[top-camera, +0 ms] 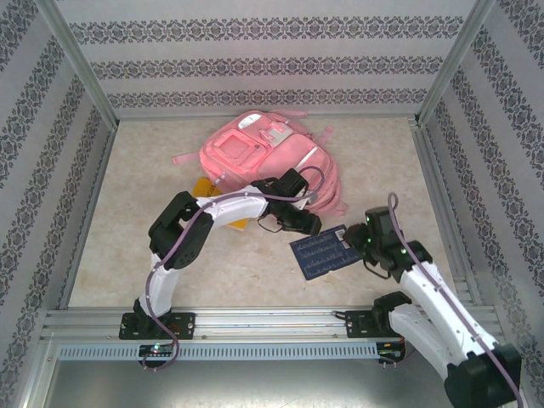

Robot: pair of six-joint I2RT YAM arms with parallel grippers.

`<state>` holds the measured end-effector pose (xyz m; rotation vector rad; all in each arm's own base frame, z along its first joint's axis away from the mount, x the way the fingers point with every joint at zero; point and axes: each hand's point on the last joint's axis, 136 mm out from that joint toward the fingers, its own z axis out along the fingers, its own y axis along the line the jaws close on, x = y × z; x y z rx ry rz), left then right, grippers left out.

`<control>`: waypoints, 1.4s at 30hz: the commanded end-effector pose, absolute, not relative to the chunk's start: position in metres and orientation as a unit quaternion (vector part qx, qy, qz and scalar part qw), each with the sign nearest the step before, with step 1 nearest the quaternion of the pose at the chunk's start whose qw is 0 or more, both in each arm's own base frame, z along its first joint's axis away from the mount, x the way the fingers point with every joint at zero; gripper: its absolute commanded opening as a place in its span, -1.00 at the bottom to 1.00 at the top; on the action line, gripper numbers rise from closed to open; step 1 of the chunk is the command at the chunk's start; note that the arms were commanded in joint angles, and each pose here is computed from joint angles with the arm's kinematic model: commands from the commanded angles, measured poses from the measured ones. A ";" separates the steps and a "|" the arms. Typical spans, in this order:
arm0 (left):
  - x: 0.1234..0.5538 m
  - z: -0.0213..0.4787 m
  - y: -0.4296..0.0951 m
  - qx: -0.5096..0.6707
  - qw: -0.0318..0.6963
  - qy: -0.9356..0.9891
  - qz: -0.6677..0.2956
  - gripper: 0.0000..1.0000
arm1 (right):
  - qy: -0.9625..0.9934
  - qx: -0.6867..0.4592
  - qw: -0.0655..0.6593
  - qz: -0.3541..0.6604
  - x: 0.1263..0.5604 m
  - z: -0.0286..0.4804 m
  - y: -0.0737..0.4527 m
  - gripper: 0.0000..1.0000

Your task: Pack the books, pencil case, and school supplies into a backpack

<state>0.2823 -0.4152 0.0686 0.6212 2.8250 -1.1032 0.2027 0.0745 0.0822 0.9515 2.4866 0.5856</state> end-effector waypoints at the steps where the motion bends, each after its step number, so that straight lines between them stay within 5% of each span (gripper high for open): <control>1: 0.289 0.063 -0.421 0.224 0.036 0.915 -0.334 0.19 | 0.872 0.415 0.115 0.233 0.166 0.049 0.082 -0.22; 14: 0.269 0.033 -0.434 0.237 -0.022 0.909 -0.341 0.21 | 0.853 0.441 0.098 0.262 0.163 0.003 0.089 -0.19; 23: 0.243 0.038 -0.437 0.245 -0.063 0.897 -0.363 0.19 | 0.848 0.414 0.146 0.295 0.183 0.022 0.093 -0.31; 42: 0.213 0.045 -0.427 0.227 -0.099 0.878 -0.410 0.17 | 0.872 0.346 0.114 0.326 0.188 0.045 0.118 -0.23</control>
